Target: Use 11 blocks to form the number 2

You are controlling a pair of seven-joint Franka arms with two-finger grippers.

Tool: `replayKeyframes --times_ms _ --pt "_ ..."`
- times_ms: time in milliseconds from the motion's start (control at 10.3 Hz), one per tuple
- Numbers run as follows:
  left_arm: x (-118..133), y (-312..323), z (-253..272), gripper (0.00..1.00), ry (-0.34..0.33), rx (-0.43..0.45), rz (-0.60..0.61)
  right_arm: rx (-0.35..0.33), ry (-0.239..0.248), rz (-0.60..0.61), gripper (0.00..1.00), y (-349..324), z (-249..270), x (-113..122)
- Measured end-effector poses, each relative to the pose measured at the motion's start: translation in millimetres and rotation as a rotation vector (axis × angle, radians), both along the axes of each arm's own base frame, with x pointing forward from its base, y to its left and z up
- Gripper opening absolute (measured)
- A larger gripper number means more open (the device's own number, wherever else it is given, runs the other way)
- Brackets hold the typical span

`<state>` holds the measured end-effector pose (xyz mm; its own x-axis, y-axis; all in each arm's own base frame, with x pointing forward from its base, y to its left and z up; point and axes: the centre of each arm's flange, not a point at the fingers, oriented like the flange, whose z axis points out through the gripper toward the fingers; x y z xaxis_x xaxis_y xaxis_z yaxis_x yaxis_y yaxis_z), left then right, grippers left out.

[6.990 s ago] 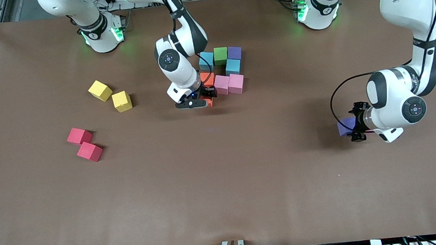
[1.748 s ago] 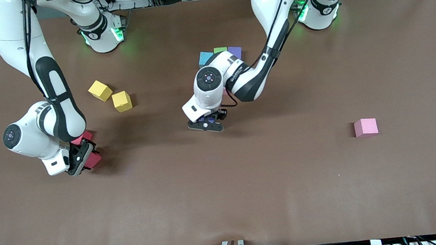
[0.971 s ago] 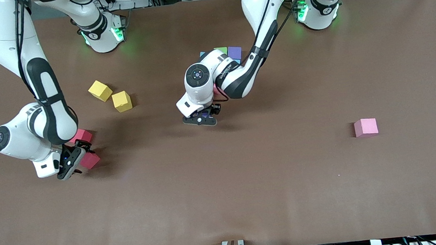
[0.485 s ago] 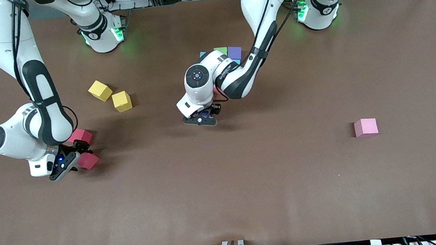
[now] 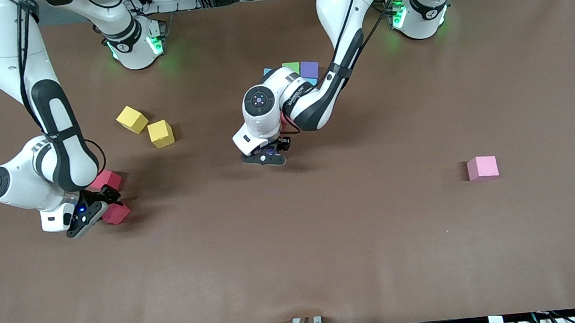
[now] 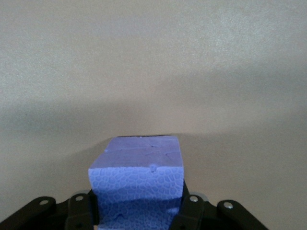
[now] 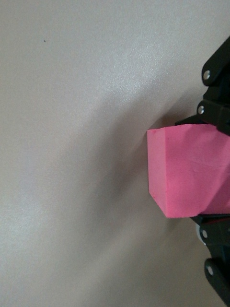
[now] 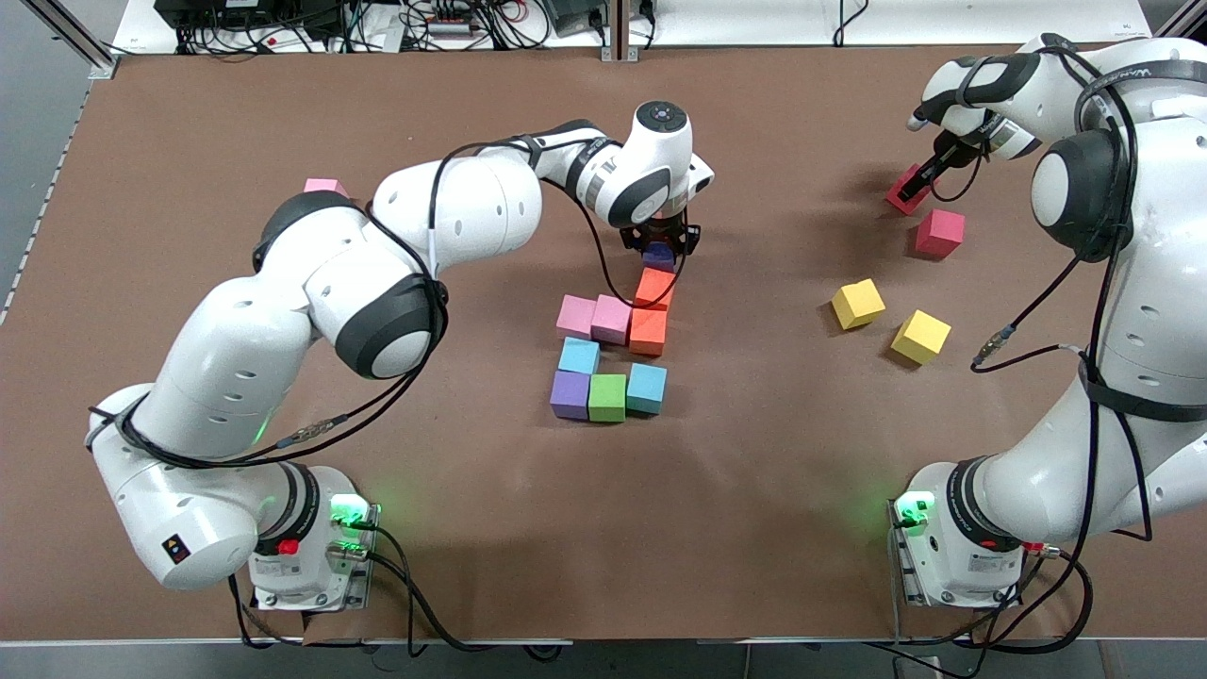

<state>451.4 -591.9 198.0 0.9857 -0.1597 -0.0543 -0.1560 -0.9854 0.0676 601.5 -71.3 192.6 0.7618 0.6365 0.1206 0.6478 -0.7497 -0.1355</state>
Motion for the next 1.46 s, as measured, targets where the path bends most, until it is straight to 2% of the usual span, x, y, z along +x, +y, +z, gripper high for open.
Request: replayKeyframes --times_ms 485,777,1359,1456 --pt "-5.7 -3.3 -4.5 0.56 0.003 0.006 -0.008 0.063 0.057 -0.034 0.62 20.3 20.5 15.9" --pt "-7.3 -4.3 -4.6 0.56 0.000 0.009 -0.012 0.092 0.066 -0.031 0.62 40.9 42.5 30.0" --pt "-10.6 -3.5 -5.8 0.56 0.010 0.033 -0.020 0.107 0.127 -0.080 0.62 99.1 55.8 29.2" --pt "-11.3 -2.0 -7.8 0.62 0.016 0.042 -0.020 0.109 0.132 -0.081 0.62 103.8 57.9 28.5"
